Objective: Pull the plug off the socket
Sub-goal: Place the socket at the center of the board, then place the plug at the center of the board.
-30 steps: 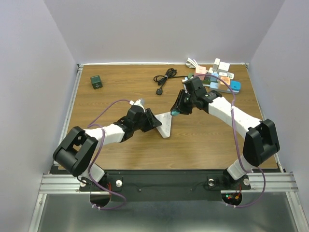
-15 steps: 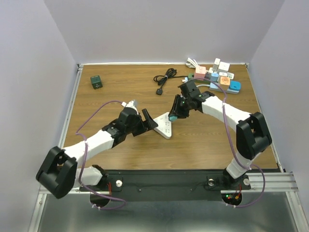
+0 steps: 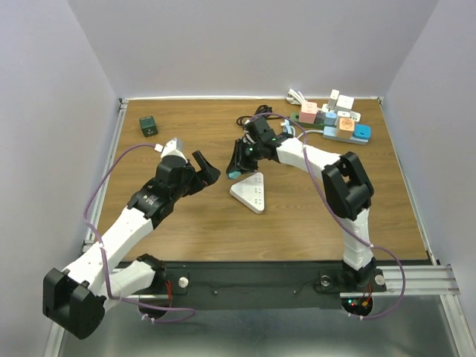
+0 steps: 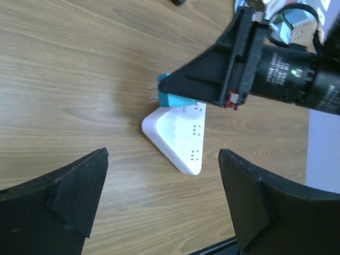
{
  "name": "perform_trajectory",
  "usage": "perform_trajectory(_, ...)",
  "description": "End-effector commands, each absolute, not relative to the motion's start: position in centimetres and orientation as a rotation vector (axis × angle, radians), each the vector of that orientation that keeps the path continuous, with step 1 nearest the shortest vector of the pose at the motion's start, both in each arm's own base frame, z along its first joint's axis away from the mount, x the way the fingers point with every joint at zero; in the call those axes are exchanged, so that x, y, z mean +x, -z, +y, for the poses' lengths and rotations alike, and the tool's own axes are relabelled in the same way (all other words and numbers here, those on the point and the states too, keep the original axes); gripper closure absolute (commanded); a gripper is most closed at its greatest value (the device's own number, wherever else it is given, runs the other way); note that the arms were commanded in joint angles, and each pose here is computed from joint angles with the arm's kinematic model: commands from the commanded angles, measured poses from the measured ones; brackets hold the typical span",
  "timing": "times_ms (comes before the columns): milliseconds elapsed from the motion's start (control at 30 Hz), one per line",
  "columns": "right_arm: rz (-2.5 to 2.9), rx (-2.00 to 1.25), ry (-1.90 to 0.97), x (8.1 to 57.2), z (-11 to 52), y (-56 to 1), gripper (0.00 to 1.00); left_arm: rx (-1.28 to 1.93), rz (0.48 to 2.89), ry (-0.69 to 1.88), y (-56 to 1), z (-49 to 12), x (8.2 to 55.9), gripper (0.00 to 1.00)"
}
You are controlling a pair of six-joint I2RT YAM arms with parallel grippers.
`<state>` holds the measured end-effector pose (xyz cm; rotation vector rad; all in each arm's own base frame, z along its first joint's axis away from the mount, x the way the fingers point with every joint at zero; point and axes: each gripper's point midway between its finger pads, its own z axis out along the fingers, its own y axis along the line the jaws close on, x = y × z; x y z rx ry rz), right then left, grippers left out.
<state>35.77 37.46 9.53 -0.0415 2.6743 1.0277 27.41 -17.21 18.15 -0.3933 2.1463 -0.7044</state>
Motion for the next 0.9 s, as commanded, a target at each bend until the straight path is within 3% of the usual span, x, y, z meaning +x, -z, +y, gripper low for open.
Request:
perform_trajectory(0, 2.587, -0.175, -1.168, 36.7, 42.2, -11.3, 1.00, -0.421, 2.121, 0.661, -19.0, -15.4, 27.4, 0.04)
perform_trajectory(100, 2.611, -0.183, -1.178, 37.1, 43.4, -9.7, 0.99, -0.441, 2.139, 0.652, -18.0, -14.8, 27.1, 0.04)
perform_trajectory(200, 2.620, -0.210, -1.190, 37.2, 45.1, -8.6, 0.82, -0.458, 2.151, 0.647, -16.9, -14.2, 26.8, 0.04)
perform_trajectory(233, 2.637, -0.212, -1.196, 37.2, 45.5, -7.7, 0.69, -0.461, 2.158, 0.643, -16.4, -14.1, 26.7, 0.04)
perform_trajectory(533, 2.613, -0.192, -1.200, 38.8, 47.2, -7.9, 0.19, -0.473, 2.209, 0.593, -13.8, -13.2, 26.9, 0.04)
perform_trajectory(667, 2.606, -0.131, -1.067, 39.6, 45.7, -8.3, 0.07, -0.461, 2.223, 0.568, -13.2, -13.1, 27.2, 0.04)
perform_trajectory(867, 2.515, 0.041, -0.706, 42.0, 39.7, -12.7, 0.00, -0.418, 2.241, 0.511, -12.6, -13.1, 28.7, 0.04)
